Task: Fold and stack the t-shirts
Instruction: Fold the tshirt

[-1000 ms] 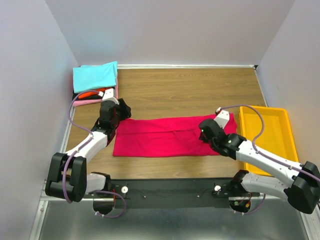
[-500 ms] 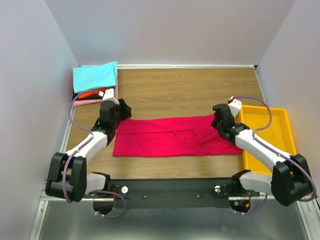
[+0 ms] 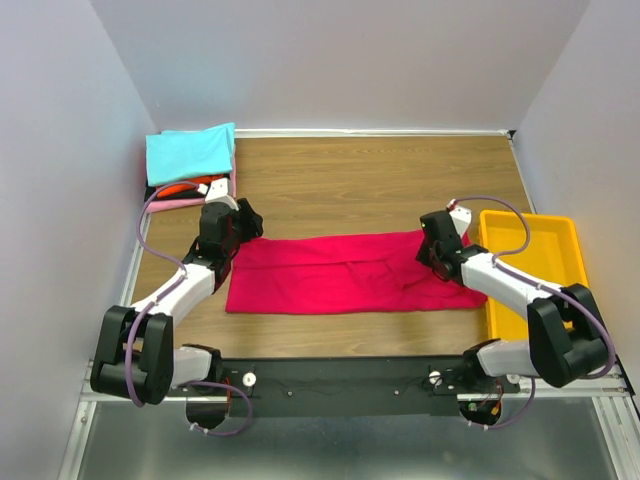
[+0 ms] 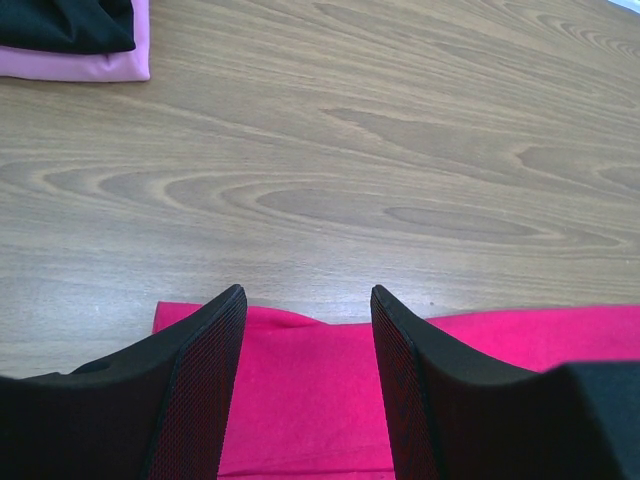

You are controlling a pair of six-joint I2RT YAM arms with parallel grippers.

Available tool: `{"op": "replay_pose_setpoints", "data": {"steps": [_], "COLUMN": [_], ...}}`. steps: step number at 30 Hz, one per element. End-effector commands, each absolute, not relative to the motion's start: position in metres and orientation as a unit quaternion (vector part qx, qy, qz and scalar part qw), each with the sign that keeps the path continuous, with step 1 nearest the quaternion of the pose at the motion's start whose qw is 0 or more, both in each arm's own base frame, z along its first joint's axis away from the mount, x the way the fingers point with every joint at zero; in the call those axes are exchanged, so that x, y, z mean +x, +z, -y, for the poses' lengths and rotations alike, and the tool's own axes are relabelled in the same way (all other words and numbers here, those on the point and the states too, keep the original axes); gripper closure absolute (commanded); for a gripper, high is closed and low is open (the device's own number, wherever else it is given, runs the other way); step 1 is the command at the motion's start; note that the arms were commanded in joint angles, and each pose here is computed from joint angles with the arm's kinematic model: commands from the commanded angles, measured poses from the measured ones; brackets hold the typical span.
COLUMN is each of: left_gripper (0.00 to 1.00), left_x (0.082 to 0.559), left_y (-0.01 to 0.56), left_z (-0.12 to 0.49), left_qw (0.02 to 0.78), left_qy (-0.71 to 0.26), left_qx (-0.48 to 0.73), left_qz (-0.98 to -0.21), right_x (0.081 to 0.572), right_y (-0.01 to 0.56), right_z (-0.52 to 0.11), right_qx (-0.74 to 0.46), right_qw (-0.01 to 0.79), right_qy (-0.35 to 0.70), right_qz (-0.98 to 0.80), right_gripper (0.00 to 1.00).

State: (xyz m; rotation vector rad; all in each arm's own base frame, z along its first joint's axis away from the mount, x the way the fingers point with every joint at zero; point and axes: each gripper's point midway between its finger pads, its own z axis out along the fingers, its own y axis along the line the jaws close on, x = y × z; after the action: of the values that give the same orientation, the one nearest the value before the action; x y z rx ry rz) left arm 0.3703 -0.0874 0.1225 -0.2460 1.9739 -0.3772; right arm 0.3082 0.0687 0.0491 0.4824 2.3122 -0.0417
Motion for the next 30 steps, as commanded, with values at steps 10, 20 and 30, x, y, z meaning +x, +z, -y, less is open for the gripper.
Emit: {"op": "replay_pose_setpoints", "data": {"steps": [10, 20, 30], "left_gripper": [0.39, 0.39, 0.39], "left_x": [0.364, 0.362, 0.362], "left_y": [0.134, 0.138, 0.142], "left_z": [0.090, 0.092, 0.092], "left_qw": [0.547, 0.552, 0.557], "left_qy": [-0.169, -0.176, -0.178], "left_qx": [-0.092, -0.088, -0.088], "left_qz": [-0.815, -0.810, -0.807], "right_x": [0.274, 0.246, 0.224], "right_y": [0.019, 0.024, 0.038], "right_z": [-0.067, -0.068, -0.085], "right_qx": [0.208, 0.223, 0.207], "right_qw": [0.303, 0.288, 0.277], "right_qy": [-0.023, 0.006, 0.068], "right_qz": [-0.930, -0.931, -0.936], "right_gripper": [0.52, 0.55, 0.56]}}
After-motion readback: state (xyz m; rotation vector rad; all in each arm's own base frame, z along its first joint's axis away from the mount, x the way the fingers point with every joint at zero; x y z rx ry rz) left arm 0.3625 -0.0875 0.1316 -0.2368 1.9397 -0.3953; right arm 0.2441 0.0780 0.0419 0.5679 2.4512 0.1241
